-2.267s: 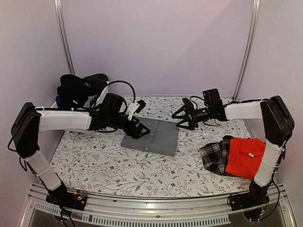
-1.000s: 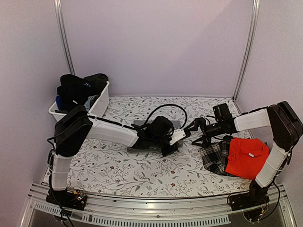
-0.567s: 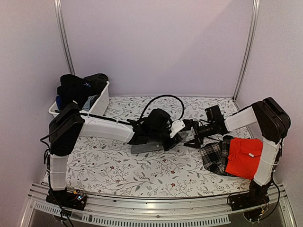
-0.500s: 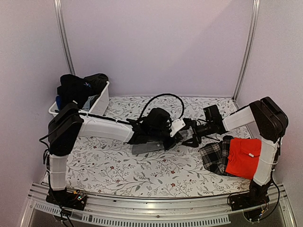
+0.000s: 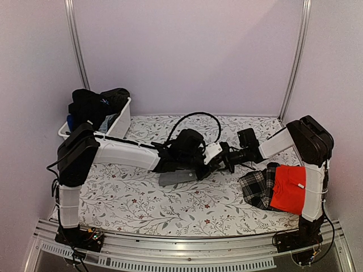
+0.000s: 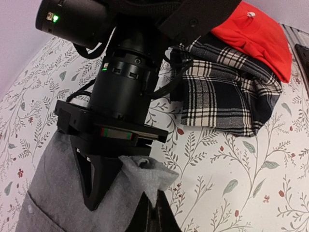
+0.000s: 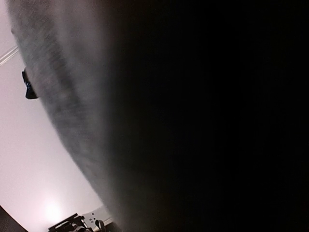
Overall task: Fold and stack the mixed laundry pile
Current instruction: Pass from the left arm to the right
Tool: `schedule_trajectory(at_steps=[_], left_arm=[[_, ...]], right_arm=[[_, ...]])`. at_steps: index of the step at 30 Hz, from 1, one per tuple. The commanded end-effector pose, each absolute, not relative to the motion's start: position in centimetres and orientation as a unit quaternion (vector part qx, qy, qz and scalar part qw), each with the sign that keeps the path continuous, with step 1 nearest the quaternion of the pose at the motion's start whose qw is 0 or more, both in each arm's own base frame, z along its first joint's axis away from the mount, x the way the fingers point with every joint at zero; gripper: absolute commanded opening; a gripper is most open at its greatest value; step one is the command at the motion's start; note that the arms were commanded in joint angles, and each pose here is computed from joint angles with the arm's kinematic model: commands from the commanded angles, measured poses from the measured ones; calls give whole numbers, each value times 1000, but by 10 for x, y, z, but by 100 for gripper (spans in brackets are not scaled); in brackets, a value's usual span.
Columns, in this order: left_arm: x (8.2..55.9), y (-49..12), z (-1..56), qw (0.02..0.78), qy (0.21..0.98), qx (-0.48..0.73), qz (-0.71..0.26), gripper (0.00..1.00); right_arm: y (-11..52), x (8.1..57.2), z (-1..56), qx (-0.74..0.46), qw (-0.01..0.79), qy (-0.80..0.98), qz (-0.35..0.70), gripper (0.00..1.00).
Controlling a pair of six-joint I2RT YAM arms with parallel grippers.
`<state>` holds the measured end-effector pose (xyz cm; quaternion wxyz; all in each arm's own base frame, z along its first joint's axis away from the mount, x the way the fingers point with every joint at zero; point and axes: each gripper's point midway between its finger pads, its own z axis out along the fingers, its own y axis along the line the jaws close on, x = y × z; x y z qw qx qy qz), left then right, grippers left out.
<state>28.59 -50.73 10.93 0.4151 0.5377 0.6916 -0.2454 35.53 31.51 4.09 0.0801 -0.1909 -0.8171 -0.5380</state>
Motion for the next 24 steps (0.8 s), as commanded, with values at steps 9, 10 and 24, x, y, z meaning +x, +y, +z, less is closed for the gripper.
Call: schedule_trajectory(at_steps=[9,10,24], left_arm=[[311,-485,149,413,732,484,-242,81],[316,-479,151,413,739,477,-235,95],[336,-432,142,377,804,407,-214,100]], right_arm=[[278,381,66,-106,21,-898,-426,0],[270,380,68,-106,23,-906,-410,0],[121,429,138,-11,-120,-987,-107,0]])
